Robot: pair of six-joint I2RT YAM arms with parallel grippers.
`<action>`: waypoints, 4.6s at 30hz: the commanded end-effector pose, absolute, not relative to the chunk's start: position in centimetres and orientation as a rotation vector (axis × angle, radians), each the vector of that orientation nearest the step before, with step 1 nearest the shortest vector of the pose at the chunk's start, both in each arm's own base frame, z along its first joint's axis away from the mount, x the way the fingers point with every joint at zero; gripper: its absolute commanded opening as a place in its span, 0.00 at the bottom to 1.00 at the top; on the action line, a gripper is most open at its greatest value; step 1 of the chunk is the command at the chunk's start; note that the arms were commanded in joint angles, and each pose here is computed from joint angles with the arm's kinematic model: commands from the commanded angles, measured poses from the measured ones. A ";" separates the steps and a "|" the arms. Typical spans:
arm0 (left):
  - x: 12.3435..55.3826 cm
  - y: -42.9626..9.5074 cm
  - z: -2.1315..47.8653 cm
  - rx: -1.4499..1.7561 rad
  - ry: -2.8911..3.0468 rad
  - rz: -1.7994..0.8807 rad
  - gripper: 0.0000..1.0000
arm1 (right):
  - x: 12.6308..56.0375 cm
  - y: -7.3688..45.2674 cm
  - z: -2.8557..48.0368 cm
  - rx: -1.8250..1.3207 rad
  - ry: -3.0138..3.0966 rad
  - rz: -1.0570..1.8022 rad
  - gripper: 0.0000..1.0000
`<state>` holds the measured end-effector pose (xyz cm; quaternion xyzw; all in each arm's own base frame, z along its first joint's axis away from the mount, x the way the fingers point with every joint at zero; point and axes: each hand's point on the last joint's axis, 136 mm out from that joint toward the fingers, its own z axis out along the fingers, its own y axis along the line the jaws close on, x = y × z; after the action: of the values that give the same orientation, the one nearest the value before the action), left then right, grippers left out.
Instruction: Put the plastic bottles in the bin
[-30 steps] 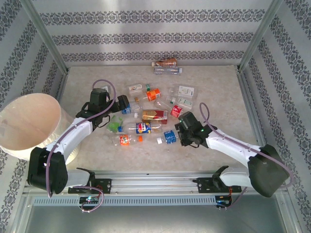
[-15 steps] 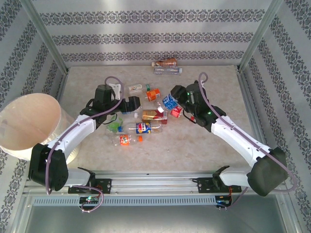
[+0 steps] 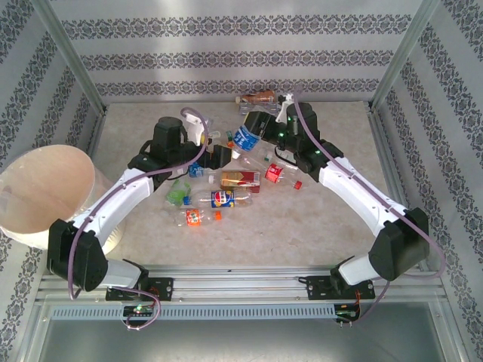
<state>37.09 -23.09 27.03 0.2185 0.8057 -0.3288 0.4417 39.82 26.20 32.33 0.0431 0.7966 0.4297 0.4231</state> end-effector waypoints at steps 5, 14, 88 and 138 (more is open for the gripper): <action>35.6 -26.3 29.1 0.779 1.878 -1.003 1.00 | 38.9 29.8 35.7 -0.059 1.912 1.173 0.47; 37.1 -26.8 30.5 0.769 1.808 -0.990 0.97 | 38.6 31.7 36.7 -0.137 1.909 1.221 0.49; 22.6 16.7 26.5 -1.163 2.150 0.266 0.59 | 40.1 17.1 39.1 0.230 1.709 0.883 0.98; 34.2 -9.6 37.2 -0.225 1.943 -0.720 1.00 | 25.9 34.1 11.8 -1.447 2.062 0.680 0.93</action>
<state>32.75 -8.99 37.35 -0.0967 0.8107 -0.3169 0.4827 28.50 31.84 10.63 -0.4270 0.8367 0.2166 0.2659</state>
